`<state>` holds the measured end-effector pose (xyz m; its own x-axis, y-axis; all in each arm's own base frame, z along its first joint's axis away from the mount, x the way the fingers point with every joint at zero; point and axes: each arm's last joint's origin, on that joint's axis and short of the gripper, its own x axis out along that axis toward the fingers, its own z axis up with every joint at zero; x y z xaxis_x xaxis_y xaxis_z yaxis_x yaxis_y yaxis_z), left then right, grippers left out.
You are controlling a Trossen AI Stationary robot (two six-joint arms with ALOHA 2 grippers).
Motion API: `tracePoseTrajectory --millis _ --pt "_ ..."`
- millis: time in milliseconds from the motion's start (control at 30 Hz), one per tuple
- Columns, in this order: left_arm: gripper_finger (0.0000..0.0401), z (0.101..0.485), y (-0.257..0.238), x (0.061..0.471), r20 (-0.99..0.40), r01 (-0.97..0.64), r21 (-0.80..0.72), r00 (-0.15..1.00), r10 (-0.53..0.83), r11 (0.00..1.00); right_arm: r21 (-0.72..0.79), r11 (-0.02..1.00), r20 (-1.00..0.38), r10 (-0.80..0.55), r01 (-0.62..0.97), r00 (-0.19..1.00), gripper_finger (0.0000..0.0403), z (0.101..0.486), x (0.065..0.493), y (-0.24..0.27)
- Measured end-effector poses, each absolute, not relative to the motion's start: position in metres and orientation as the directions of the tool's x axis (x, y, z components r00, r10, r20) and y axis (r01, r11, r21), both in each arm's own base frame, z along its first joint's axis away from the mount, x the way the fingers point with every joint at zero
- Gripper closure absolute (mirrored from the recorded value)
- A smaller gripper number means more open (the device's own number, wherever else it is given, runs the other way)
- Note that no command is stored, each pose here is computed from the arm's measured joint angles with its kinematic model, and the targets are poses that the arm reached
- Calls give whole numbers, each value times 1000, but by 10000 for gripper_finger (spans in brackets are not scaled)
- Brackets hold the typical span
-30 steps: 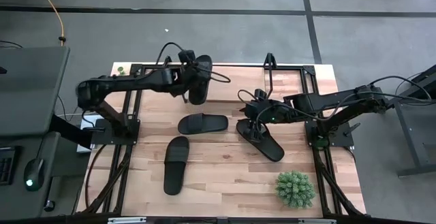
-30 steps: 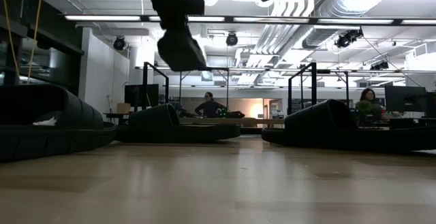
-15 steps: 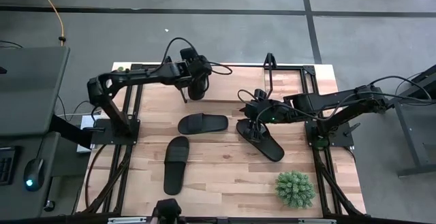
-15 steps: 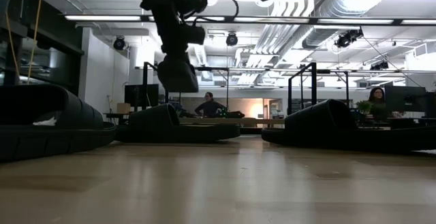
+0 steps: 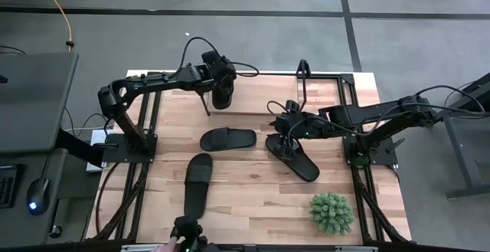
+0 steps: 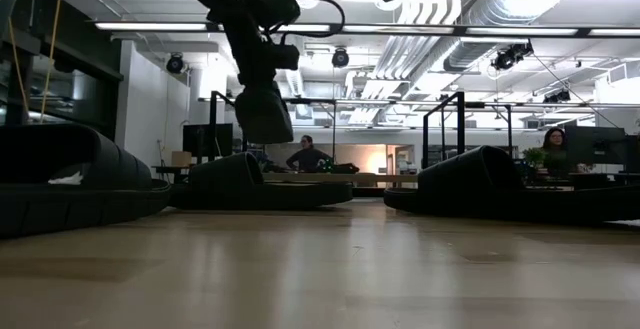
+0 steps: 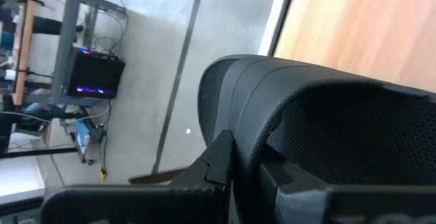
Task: Pick and place slides into the shelf
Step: Put the black slipper on the shelf
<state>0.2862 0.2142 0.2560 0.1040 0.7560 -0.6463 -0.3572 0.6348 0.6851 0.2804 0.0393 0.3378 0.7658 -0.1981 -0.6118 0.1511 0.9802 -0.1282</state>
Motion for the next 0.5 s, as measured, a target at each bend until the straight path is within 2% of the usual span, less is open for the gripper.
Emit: tracePoseTrajectory --millis 100,500 --pt "385 250 217 282 -654 -341 692 76 753 636 -128 980 -612 -198 151 766 237 338 280 39" --pt "385 225 216 281 -640 -323 707 88 764 629 -125 980 -612 -198 154 766 237 338 280 39"
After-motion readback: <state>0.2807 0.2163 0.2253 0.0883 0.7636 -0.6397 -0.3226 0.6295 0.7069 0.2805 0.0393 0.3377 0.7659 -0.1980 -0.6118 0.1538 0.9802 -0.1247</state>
